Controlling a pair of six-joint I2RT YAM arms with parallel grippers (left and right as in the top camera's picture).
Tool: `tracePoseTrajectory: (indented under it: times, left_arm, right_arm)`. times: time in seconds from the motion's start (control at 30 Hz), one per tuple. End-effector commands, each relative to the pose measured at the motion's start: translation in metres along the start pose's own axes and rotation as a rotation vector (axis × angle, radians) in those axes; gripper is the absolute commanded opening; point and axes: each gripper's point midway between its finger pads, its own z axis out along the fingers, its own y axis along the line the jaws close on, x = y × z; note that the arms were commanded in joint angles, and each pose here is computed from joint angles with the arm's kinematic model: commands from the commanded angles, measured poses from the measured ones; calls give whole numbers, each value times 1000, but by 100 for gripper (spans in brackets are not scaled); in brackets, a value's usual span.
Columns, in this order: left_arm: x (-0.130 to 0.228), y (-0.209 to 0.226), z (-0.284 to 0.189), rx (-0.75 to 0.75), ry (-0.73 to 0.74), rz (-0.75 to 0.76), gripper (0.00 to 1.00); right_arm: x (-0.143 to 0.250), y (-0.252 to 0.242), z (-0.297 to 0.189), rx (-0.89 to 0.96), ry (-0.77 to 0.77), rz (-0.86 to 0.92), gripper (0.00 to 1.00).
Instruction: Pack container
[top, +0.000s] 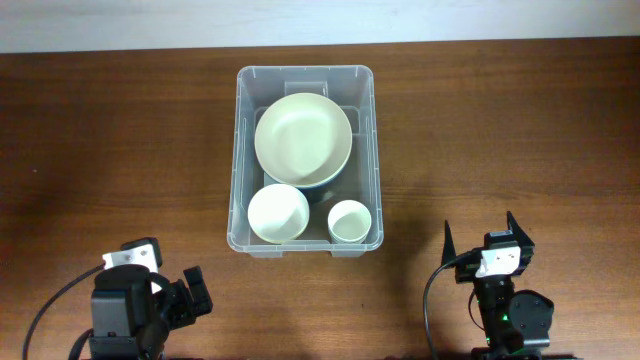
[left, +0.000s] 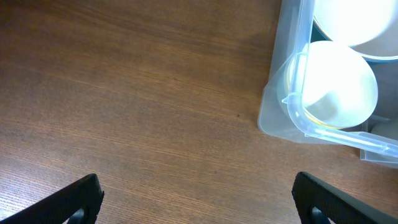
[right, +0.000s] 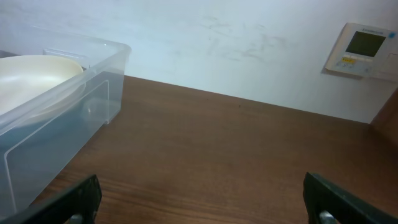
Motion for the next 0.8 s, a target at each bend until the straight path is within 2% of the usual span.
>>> tracePoseTrajectory:
  times: [0.0, 0.43, 0.6, 0.77]
  left_arm:
    - [1, -2, 0, 10, -3, -11, 99]
    - [0, -4, -2, 25, -14, -12, 99]
    - [-20, -6, -3, 42, -153, 2, 99]
    - [-36, -12, 15, 86, -385, 65, 99]
  right_arm:
    - [2, -1, 0, 10, 4, 0, 99]
    - [2, -1, 0, 10, 4, 0, 99]
    - [2, -1, 0, 10, 4, 0, 99]
    - [2, -1, 0, 10, 5, 0, 99]
